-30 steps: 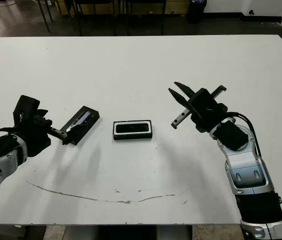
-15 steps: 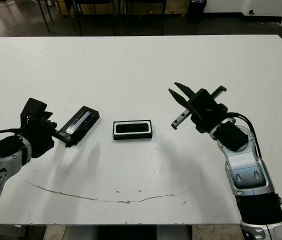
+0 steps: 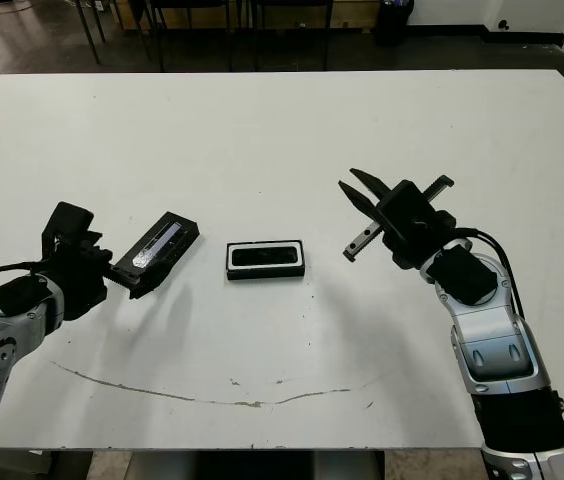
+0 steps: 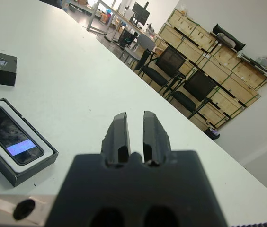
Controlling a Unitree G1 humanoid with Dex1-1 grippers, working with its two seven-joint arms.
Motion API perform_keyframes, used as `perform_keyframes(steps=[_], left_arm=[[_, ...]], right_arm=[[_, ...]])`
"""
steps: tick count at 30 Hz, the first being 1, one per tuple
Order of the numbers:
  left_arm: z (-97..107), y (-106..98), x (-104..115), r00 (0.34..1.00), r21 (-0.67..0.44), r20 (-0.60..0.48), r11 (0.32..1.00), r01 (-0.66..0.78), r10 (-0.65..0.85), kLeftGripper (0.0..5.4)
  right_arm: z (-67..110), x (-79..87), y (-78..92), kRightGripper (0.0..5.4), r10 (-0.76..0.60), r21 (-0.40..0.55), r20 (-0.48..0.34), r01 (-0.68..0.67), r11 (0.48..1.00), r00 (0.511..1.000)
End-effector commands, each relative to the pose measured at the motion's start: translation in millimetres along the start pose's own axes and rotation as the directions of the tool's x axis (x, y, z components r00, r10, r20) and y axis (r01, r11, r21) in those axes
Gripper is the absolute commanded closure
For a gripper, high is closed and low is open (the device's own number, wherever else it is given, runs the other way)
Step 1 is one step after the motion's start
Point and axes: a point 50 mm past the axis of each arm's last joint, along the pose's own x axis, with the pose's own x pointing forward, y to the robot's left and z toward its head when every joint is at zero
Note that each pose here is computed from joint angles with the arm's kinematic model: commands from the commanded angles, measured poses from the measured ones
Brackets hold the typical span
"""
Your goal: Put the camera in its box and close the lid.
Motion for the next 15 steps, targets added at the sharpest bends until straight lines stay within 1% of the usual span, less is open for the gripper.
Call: perform_keyframes(steps=[1,7,8,11,13,15], left_arm=[[-10.3,0.1,1.6,0.999,0.000,-0.053,1.000,-0.013,0.013,0.02],[-14.1,-5.1,2.7,0.997,-0.023,-0.069,0.999,-0.033,0.031,0.02],[-15.2,-6.0,2.8,0.997,-0.026,-0.067,0.999,-0.034,0.032,0.11],[-17.5,-7.5,2.2,0.998,-0.001,-0.055,1.000,-0.031,0.031,0.01],[-18.5,-7.9,1.6,0.999,0.008,-0.046,1.000,-0.023,0.023,0.13],[-19.4,-7.7,2.1,0.998,0.002,-0.053,1.000,-0.023,0.023,0.54]], right_arm=[[-5.3,-3.8,0.2,5.40,0.015,-0.002,-0.034,-0.015,1.000,0.999],[-5.2,-3.5,0.4,5.40,0.012,0.002,-0.037,-0.012,1.000,0.999],[-5.3,-3.5,0.4,5.40,0.012,0.004,-0.038,-0.011,1.000,0.999],[-5.0,-3.7,0.1,5.40,0.010,-0.003,-0.038,-0.010,1.000,0.999],[-4.7,-3.7,-0.1,5.40,0.007,-0.006,-0.039,-0.008,1.000,0.999],[-4.4,-3.5,-0.3,5.40,0.006,-0.009,-0.039,-0.006,1.000,0.999]])
